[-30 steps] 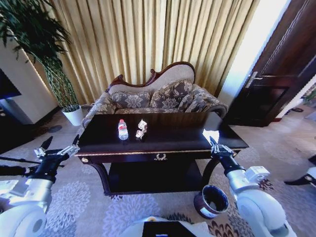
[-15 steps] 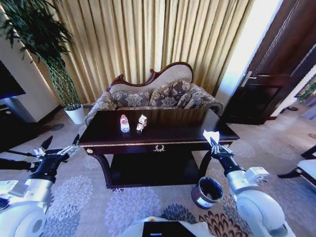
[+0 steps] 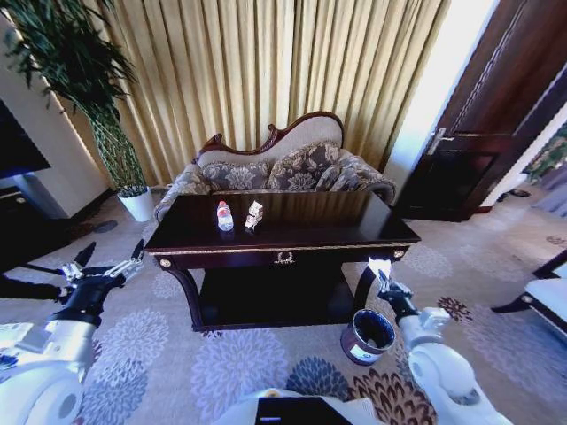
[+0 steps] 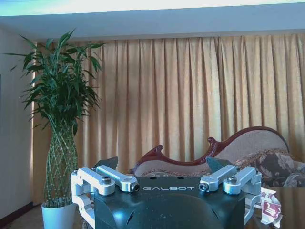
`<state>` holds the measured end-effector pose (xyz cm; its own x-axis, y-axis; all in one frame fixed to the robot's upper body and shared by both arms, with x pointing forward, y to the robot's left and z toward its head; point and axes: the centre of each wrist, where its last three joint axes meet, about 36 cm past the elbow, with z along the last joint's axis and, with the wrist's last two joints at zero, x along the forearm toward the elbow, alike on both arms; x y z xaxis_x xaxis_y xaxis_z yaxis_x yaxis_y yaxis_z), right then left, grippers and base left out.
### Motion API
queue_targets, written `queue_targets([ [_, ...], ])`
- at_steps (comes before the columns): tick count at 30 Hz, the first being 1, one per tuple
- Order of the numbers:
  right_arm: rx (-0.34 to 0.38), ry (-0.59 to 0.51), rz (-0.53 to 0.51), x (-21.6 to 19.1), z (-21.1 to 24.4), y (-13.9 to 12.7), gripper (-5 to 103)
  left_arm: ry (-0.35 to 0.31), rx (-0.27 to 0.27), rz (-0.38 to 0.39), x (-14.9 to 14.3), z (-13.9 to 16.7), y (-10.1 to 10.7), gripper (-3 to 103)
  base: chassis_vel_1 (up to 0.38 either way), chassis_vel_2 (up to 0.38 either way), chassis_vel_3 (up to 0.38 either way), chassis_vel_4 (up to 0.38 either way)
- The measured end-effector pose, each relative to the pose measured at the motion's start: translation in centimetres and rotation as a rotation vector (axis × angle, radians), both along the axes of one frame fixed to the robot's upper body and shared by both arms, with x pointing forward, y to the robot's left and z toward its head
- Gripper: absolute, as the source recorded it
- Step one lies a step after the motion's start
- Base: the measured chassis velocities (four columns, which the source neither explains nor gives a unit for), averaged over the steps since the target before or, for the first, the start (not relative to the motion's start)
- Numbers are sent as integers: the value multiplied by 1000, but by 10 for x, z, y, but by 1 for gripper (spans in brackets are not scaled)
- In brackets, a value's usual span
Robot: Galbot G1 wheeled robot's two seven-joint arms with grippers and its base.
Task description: Move to the front of the table and place the trash on the table into the trash bin.
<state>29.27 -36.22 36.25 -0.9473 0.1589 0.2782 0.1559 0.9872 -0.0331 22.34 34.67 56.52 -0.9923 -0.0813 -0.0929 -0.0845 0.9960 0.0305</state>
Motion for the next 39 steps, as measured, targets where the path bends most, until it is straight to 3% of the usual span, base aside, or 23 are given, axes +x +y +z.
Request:
queue_targets([
  [11,11,157,-117,44,-85,-42,0,6,-2,11,-1,-1,1,100,0,0,0,0],
  [21,-65,309,-213,71,-152,-79,0,9,-3,13,-2,-1,0,100,0,0,0,0],
  [24,-79,346,-226,72,-167,-79,16,12,-6,16,-3,-2,0,100,0,0,0,0],
  [27,-78,356,-228,72,-172,-78,21,11,-8,15,-2,-2,0,100,0,0,0,0],
  [33,-71,361,-233,72,-175,-74,48,7,-3,17,-2,-1,1,100,0,0,0,0],
  [35,-71,360,-234,72,-175,-74,48,7,-3,18,-3,-1,1,100,0,0,0,0],
  [39,-73,353,-239,71,-172,-77,70,6,-4,18,-3,-2,1,100,0,0,0,0],
])
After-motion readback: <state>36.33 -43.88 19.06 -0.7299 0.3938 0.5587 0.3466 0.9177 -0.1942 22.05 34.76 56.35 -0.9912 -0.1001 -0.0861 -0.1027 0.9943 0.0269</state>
